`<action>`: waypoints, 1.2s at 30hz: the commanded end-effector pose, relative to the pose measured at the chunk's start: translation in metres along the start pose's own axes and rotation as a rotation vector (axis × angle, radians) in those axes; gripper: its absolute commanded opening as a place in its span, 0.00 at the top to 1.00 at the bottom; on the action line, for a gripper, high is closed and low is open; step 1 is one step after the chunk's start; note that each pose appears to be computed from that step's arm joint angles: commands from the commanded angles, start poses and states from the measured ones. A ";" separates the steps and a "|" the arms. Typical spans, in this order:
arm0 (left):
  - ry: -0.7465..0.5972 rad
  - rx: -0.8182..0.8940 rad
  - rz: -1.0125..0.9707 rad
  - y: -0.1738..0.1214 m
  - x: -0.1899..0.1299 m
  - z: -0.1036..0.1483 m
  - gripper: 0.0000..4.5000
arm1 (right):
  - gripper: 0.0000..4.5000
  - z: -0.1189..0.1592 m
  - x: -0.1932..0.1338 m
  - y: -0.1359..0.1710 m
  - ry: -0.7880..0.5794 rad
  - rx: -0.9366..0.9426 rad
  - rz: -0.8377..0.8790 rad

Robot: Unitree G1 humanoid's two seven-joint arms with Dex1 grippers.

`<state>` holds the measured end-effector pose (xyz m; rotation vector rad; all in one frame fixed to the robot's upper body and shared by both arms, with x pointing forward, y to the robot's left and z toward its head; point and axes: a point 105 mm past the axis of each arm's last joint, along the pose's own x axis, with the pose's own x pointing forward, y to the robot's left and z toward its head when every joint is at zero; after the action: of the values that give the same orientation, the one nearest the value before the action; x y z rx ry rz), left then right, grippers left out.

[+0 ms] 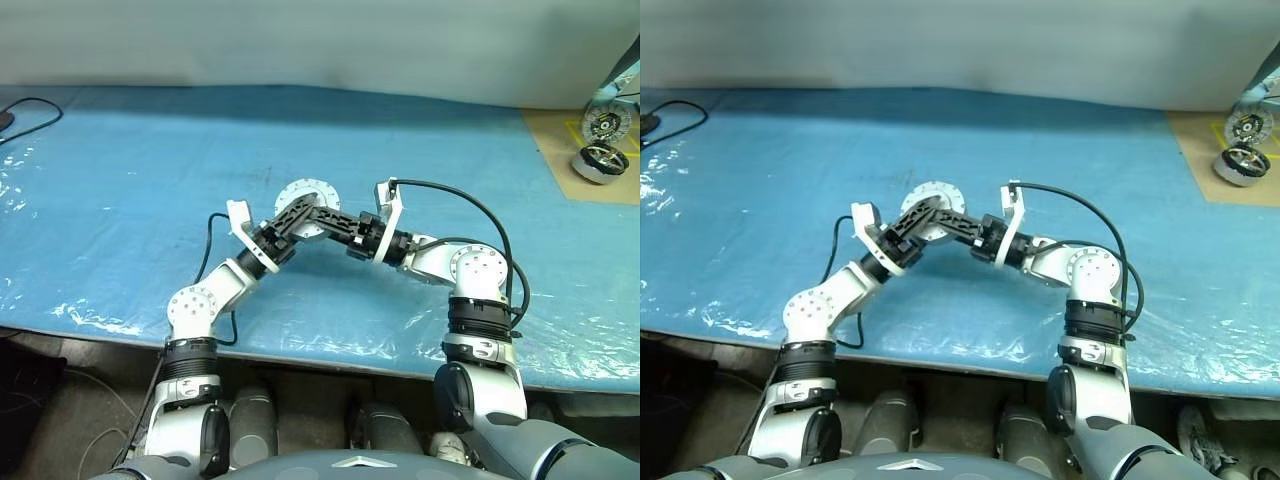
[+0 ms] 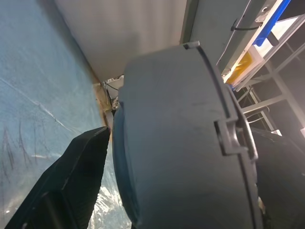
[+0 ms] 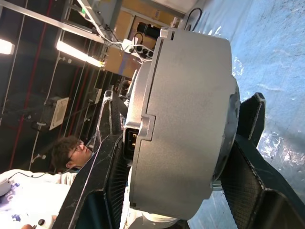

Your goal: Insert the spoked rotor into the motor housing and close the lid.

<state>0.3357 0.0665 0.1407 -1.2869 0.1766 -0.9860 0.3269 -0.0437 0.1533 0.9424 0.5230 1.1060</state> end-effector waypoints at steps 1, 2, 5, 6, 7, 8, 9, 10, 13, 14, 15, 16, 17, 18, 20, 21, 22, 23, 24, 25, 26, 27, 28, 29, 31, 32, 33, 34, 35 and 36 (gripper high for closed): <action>-0.027 -0.006 0.001 0.003 0.001 0.006 0.01 | 0.46 0.009 0.005 0.026 -0.019 -0.057 0.107; -0.045 -0.006 0.007 0.004 0.001 0.010 0.01 | 0.46 0.009 0.005 0.026 -0.018 -0.058 0.106; -0.094 -0.010 0.013 0.005 0.001 0.019 0.01 | 0.46 0.008 0.005 0.025 -0.019 -0.057 0.102; -0.099 -0.012 0.013 0.005 0.002 0.020 0.01 | 0.46 0.008 0.005 0.024 -0.019 -0.057 0.100; -0.098 -0.012 0.014 0.005 0.002 0.019 0.01 | 0.46 0.008 0.005 0.024 -0.020 -0.056 0.099; -0.096 -0.012 0.014 0.005 0.002 0.018 0.01 | 0.46 0.008 0.006 0.024 -0.019 -0.056 0.098; -0.085 -0.005 0.015 0.005 0.001 0.016 0.05 | 0.46 0.008 0.006 0.024 -0.019 -0.057 0.097; -0.073 0.000 0.014 0.005 0.001 0.013 0.09 | 0.46 0.008 0.006 0.023 -0.019 -0.057 0.096; -0.030 0.004 0.022 0.006 0.000 0.004 0.28 | 0.46 0.008 0.006 0.023 -0.018 -0.058 0.093; -0.021 0.009 0.032 0.007 0.000 0.001 0.35 | 0.46 0.008 0.006 0.023 -0.018 -0.058 0.093; -0.012 0.011 0.037 0.008 0.001 -0.001 0.43 | 0.46 0.008 0.007 0.023 -0.017 -0.058 0.093; -0.003 0.008 0.035 0.008 0.002 -0.002 0.44 | 0.46 0.008 0.007 0.023 -0.016 -0.058 0.093; 0.007 0.004 0.024 0.006 0.002 -0.004 0.44 | 0.46 0.008 0.007 0.023 -0.015 -0.058 0.093; 0.013 0.000 0.015 0.005 0.003 -0.005 0.44 | 0.46 0.008 0.007 0.023 -0.015 -0.058 0.093; 0.014 -0.005 0.005 0.003 0.003 -0.005 0.44 | 0.46 0.008 0.008 0.023 -0.014 -0.058 0.093; 0.013 -0.008 0.001 0.003 0.003 -0.005 0.44 | 0.46 0.008 0.008 0.023 -0.014 -0.057 0.093; 0.012 -0.009 -0.002 0.003 0.003 -0.004 0.44 | 0.46 0.008 0.008 0.023 -0.014 -0.057 0.092; 0.011 -0.005 -0.002 0.003 0.003 -0.003 0.44 | 0.46 0.008 0.008 0.023 -0.015 -0.058 0.092; 0.008 0.002 0.010 0.004 0.003 -0.002 0.44 | 0.46 0.008 0.008 0.023 -0.016 -0.058 0.091; 0.002 0.010 0.025 0.006 0.003 0.000 0.44 | 0.46 0.008 0.008 0.022 -0.020 -0.062 0.084; -0.002 0.016 0.035 0.008 0.003 0.002 0.44 | 0.46 0.009 0.008 0.021 -0.023 -0.066 0.078; -0.011 0.019 0.037 0.008 0.002 0.005 0.44 | 0.46 0.011 0.008 0.019 -0.034 -0.094 0.052; -0.021 0.020 0.030 0.007 0.002 0.008 0.44 | 0.46 0.014 0.008 0.016 -0.058 -0.131 0.019; -0.028 0.021 0.026 0.006 0.003 0.011 0.44 | 0.46 0.020 0.008 0.012 -0.102 -0.162 -0.025; -0.034 0.025 0.027 0.006 0.004 0.012 0.44 | 0.46 0.024 0.009 0.011 -0.124 -0.182 -0.041; -0.035 0.026 0.028 0.006 0.004 0.013 0.44 | 0.46 0.023 0.009 0.011 -0.124 -0.183 -0.038; -0.034 0.036 0.051 0.010 0.005 0.012 0.44 | 0.39 0.023 0.009 0.014 -0.125 -0.183 -0.010; -0.033 0.045 0.070 0.014 0.005 0.011 0.44 | 0.30 0.022 0.010 0.017 -0.126 -0.183 0.017; -0.033 0.054 0.083 0.017 0.006 0.010 0.44 | 0.24 0.022 0.010 0.020 -0.126 -0.181 0.037; -0.034 0.058 0.090 0.018 0.006 0.010 0.44 | 0.16 0.021 0.010 0.021 -0.126 -0.180 0.045</action>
<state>0.3549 0.0777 0.1333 -1.2696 0.1445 -0.8760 0.3389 -0.0386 0.1494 0.8694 0.4468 1.0272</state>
